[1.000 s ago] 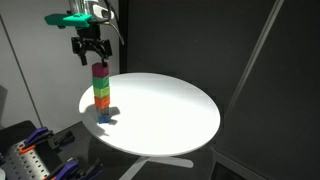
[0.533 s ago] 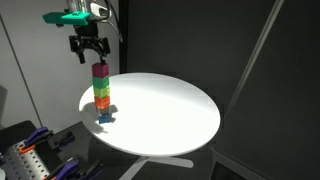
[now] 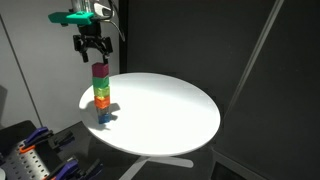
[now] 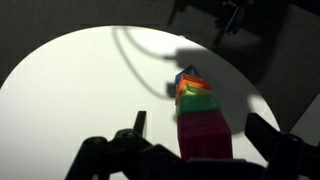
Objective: Lift the pink building block and put it on the table
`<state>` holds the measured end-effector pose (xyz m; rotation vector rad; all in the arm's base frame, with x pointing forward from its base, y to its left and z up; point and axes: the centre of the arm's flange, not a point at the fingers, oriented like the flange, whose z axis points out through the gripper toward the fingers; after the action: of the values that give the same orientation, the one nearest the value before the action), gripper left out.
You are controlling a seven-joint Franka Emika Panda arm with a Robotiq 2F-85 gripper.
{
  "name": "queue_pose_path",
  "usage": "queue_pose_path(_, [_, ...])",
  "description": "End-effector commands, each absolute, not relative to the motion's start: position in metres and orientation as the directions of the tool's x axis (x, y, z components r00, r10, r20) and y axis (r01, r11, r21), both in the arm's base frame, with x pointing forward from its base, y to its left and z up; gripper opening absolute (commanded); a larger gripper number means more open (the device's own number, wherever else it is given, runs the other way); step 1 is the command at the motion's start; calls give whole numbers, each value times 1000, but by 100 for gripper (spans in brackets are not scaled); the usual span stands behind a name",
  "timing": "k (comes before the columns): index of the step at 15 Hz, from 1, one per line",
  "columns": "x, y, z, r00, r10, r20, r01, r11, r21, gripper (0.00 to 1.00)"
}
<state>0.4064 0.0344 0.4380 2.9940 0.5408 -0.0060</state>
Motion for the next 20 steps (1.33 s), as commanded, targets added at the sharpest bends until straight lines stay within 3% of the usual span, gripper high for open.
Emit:
queue_pose_path(1, [427, 44, 442, 949, 313, -32, 315, -944, 97, 100])
queue_pose_path(20, [430, 47, 433, 942, 334, -30, 336, -938, 83, 100])
